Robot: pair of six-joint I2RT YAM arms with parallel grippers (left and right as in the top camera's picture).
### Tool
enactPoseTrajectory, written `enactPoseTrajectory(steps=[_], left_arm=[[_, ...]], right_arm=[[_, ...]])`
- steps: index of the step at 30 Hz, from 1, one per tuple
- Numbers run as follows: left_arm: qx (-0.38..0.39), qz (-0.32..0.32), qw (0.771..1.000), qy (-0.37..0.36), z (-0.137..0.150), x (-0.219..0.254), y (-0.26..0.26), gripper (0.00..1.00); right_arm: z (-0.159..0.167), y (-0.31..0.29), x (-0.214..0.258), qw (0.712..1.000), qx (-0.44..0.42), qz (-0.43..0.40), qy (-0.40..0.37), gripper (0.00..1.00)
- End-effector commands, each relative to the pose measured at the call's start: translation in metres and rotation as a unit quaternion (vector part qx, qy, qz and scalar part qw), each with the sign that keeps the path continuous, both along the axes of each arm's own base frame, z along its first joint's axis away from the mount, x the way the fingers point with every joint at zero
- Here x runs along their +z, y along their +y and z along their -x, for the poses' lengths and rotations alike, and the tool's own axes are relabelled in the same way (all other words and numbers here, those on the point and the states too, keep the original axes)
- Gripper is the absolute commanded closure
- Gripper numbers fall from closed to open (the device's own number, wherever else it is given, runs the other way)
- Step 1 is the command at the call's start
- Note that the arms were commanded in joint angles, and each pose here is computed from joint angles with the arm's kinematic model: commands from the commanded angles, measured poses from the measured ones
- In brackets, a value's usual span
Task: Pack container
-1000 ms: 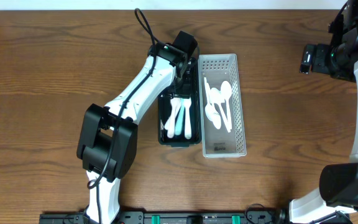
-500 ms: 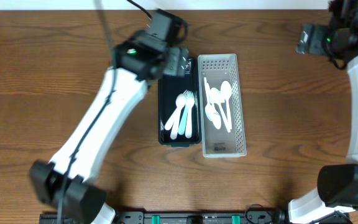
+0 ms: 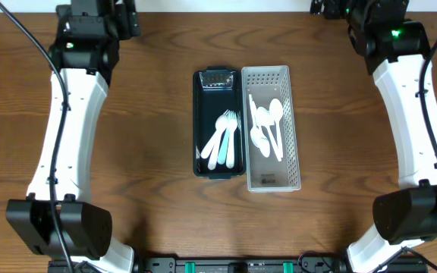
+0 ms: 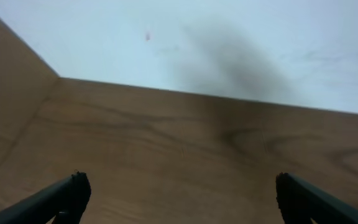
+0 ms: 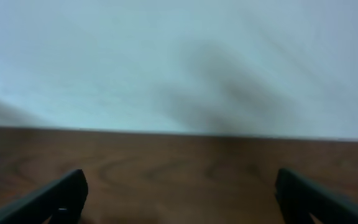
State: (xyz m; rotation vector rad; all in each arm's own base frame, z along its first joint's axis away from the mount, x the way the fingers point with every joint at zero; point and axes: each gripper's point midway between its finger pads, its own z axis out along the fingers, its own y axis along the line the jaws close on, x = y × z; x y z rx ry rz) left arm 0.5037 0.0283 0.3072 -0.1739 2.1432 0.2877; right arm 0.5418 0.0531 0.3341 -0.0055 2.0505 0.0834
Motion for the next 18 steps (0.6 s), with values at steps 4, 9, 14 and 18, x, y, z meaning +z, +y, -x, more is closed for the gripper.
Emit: enactPoseTrajectory(steps=[4, 9, 14, 18], left_arm=[[-0.056, 0.029, 0.998, 0.027, 0.029, -0.009, -0.011, 0.02], [-0.058, 0.032, 0.997, 0.051, 0.06, -0.049, -0.01, 0.02], [-0.06, 0.031, 0.998, 0.002, 0.1, -0.066, -0.01, 0.02], [-0.091, 0.042, 0.994, -0.048, 0.136, -0.078, -0.024, 0.02]], right_arm=[[0.011, -0.056, -0.028, 0.994, -0.094, -0.003, 0.053, 0.01], [0.031, -0.083, -0.074, 0.988, -0.125, -0.006, 0.085, 0.01], [0.072, -0.1, -0.116, 0.987, -0.141, 0.001, 0.08, 0.01], [0.113, -0.113, -0.13, 0.986, -0.16, -0.003, 0.04, 0.01]])
